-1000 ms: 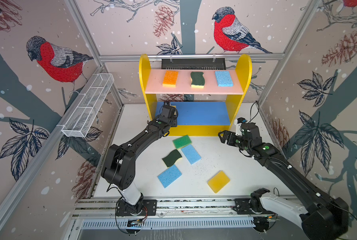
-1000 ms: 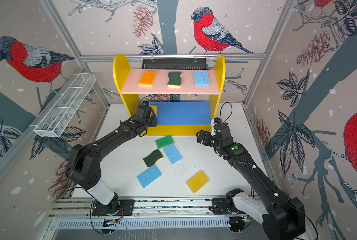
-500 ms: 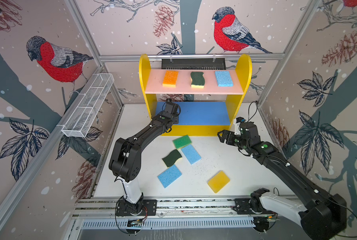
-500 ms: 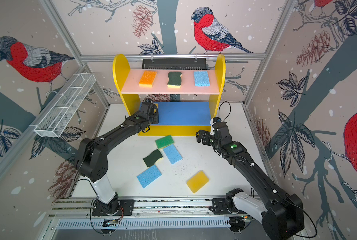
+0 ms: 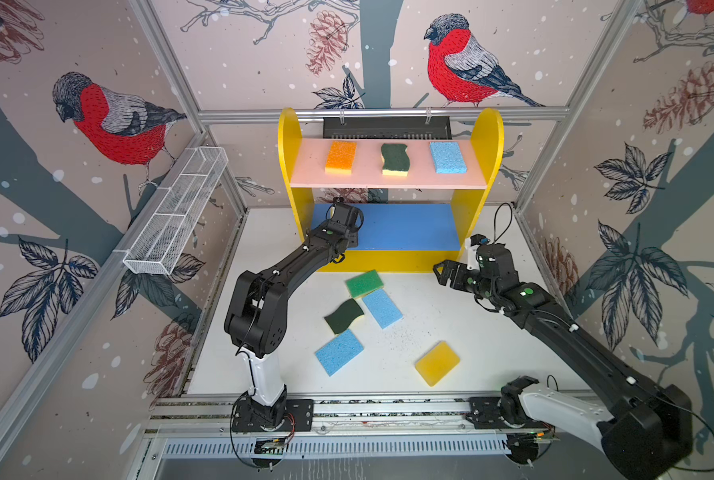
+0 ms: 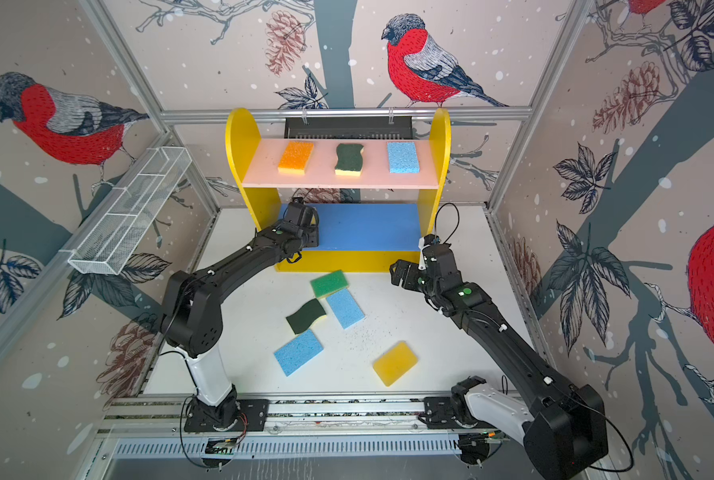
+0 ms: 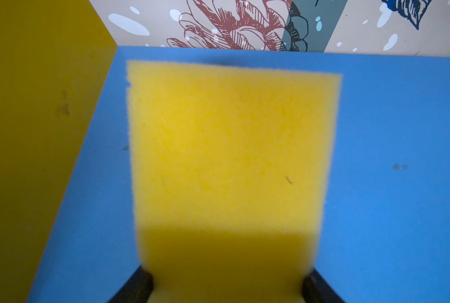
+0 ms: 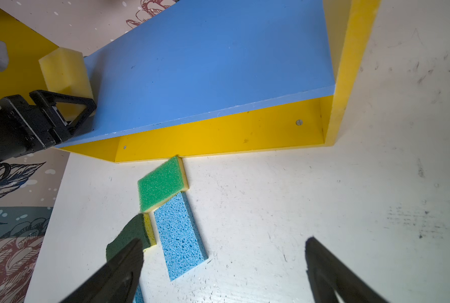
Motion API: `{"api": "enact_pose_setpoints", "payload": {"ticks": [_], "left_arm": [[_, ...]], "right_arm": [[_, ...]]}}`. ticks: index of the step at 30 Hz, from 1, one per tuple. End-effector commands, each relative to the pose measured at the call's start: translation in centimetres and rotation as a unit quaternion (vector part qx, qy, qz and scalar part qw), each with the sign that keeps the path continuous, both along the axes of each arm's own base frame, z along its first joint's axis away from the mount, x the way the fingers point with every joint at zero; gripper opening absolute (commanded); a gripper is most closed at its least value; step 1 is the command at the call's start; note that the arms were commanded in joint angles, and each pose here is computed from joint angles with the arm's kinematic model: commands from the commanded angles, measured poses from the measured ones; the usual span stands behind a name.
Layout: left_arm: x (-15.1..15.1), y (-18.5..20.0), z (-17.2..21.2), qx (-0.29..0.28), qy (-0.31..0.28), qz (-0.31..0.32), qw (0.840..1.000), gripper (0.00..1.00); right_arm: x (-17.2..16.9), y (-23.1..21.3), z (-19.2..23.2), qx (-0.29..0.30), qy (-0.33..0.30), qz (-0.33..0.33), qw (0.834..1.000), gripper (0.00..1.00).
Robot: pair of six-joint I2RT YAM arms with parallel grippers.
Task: Place and organize the cleaning sponges onto the shelf
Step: 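Carry the yellow sponge over the blue lower shelf with the left gripper, then lower the yellow sponge onto the blue shelf and open the left gripper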
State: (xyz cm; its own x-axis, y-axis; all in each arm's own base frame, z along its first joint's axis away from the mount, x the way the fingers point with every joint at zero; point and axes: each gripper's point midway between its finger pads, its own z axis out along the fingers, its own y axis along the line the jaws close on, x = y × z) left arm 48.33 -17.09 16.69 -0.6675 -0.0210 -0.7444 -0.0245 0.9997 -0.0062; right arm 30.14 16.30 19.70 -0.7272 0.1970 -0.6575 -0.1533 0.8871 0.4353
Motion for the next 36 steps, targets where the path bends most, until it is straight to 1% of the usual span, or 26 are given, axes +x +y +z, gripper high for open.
{"api": "enact_pose_setpoints", "payload": {"ticks": [1, 12, 19, 36], "left_arm": [[-0.2, 0.3, -0.6, 0.01, 0.011, 0.004, 1.0, 0.67], [0.0, 0.0, 0.4, 0.006, 0.007, -0.004, 1.0, 0.73], [-0.2, 0.2, 0.9, 0.008, 0.008, 0.002, 1.0, 0.77], [-0.4, 0.3, 1.4, 0.007, 0.008, 0.0, 1.0, 0.78]], "right_arm": [[0.5, 0.1, 0.7, 0.004, -0.012, -0.005, 1.0, 0.96], [0.3, 0.5, 0.7, 0.004, -0.012, -0.004, 1.0, 0.96], [0.2, 0.6, 1.0, 0.005, -0.015, -0.004, 1.0, 0.96], [-0.4, 0.6, 1.6, 0.006, -0.023, -0.007, 1.0, 0.96]]}}
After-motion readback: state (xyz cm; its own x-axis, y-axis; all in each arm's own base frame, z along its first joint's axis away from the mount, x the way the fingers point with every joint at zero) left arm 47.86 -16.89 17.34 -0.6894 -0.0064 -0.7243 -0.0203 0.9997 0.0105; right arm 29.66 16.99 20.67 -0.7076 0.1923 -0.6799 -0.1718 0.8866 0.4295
